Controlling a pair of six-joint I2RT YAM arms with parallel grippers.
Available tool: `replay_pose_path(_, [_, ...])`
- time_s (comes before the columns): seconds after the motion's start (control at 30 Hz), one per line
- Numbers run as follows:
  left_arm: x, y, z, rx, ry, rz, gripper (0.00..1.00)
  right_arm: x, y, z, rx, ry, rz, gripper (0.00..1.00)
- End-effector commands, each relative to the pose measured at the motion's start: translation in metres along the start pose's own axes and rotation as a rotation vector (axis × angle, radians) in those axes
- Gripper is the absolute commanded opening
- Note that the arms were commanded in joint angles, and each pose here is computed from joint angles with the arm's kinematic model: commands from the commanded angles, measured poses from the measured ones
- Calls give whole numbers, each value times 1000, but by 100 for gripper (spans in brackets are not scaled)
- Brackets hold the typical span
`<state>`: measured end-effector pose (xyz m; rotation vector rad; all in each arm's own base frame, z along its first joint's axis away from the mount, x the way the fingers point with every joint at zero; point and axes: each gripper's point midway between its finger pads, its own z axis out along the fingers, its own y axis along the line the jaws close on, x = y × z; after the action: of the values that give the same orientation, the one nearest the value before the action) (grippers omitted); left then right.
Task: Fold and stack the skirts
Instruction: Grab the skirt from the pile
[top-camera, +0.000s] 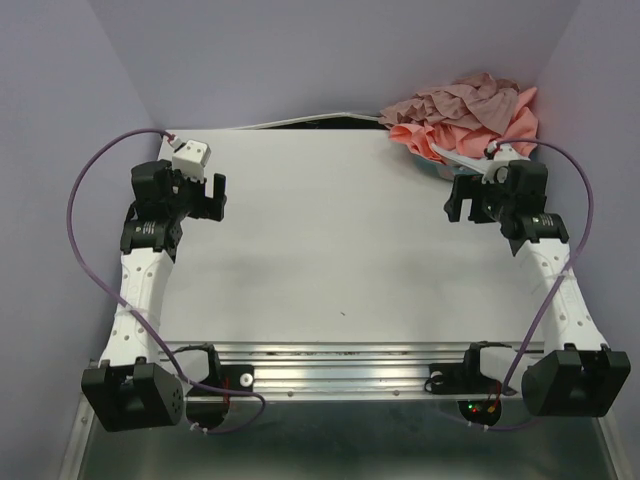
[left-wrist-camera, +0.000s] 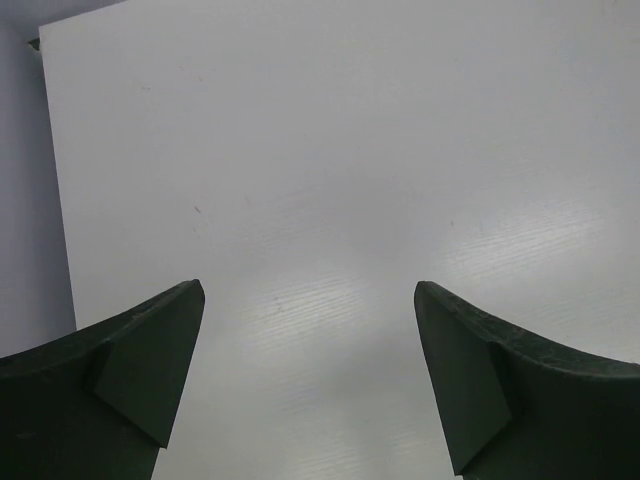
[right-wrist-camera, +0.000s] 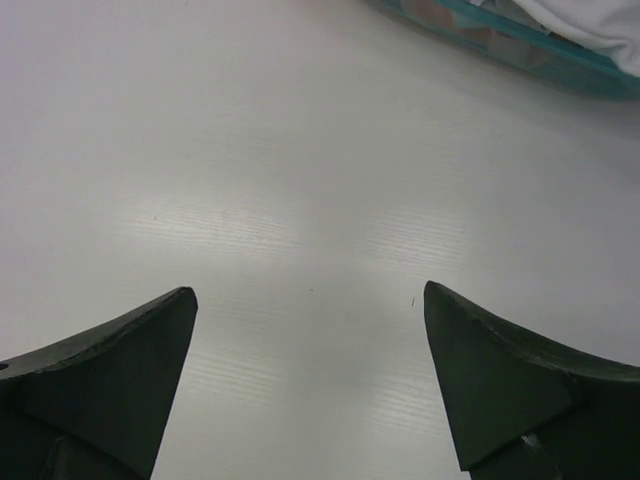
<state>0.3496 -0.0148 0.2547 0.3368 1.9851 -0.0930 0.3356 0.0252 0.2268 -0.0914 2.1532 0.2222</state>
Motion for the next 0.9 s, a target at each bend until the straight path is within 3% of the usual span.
replay_pose_path(0.0, [-29,2,-10,-18,-106,47,99,-46,-9,-5,61,-109,2,100])
replay_pose_path(0.07, [-40,3,-11,-13,-114,52,99,-72,-14,-3,98,-177,77,100])
replay_pose_path(0.23, [-69,11,-19,-51,-171,44,99,-130,-8,2,49,-280,10,100])
replay_pose_path(0.43, [-101,8,-32,-46,-308,41,99,-187,-21,47,56,-292,-3,100])
replay_pose_path(0.87, [-85,-7,-12,53,-256,15,99,-255,-122,172,128,-381,166,100])
